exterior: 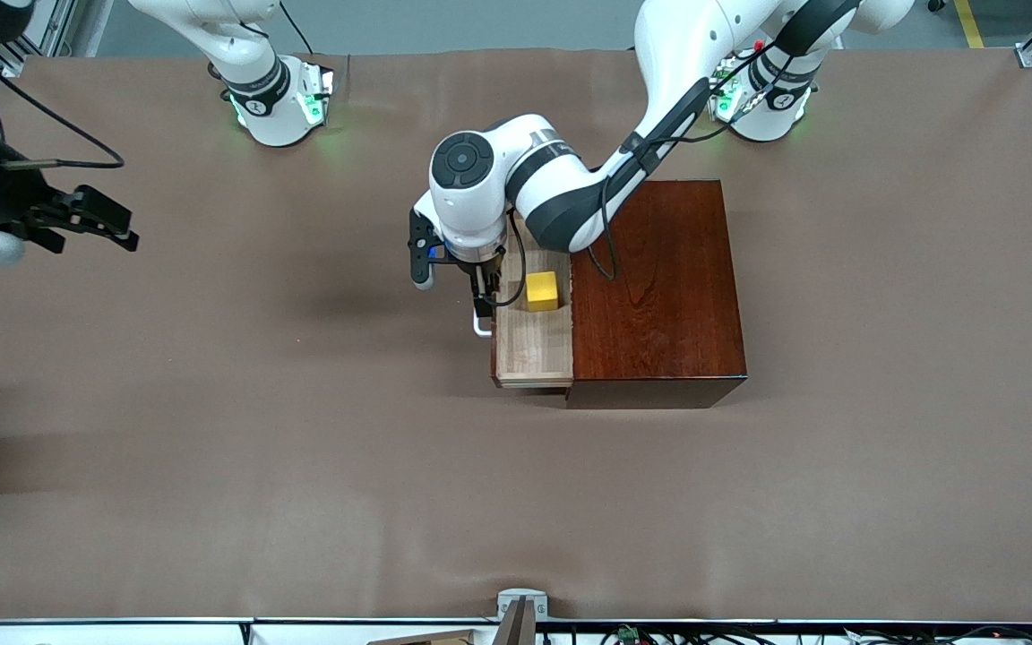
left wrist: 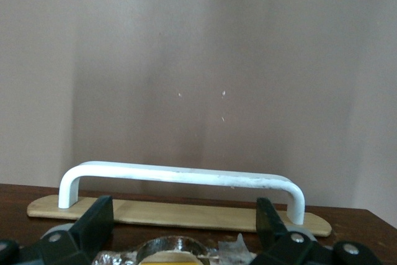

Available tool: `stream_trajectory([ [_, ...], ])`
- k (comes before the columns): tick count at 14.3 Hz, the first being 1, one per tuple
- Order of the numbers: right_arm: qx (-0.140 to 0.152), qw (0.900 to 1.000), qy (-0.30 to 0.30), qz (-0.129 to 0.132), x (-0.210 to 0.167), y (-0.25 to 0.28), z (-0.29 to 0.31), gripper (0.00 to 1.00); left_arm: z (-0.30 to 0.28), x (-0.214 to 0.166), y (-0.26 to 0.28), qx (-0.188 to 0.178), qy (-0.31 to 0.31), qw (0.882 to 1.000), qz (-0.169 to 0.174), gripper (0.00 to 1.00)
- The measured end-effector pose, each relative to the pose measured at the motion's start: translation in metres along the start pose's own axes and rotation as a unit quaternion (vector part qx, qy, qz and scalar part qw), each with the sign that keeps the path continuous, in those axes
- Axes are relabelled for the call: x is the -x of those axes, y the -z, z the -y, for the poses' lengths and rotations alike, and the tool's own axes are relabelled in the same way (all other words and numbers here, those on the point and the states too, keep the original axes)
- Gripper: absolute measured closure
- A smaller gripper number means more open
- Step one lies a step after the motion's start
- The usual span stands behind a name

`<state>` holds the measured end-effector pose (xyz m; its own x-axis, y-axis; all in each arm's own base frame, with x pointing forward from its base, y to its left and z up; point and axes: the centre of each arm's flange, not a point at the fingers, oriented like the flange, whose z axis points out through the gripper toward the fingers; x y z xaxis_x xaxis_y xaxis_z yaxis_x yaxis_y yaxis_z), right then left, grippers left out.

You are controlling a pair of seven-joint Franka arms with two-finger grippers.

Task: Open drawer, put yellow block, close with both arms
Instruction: 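Push the drawer shut into the box with the left gripper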

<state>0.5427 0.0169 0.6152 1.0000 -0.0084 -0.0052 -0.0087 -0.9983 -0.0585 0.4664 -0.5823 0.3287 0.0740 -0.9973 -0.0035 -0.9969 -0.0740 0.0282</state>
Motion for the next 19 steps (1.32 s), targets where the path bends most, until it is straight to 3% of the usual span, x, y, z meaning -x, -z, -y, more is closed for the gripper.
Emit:
stream_trajectory([
  [11, 0.010, 1.000, 0.009, 0.022, 0.008, 0.010, -0.002, 0.00, 0.016, 0.060, -0.002, 0.033, -0.012, 0.987, 0.154, 0.00],
  [19, 0.033, 0.999, 0.005, 0.022, 0.008, 0.012, -0.010, 0.00, 0.019, 0.068, 0.010, 0.032, -0.007, 0.986, 0.161, 0.00],
])
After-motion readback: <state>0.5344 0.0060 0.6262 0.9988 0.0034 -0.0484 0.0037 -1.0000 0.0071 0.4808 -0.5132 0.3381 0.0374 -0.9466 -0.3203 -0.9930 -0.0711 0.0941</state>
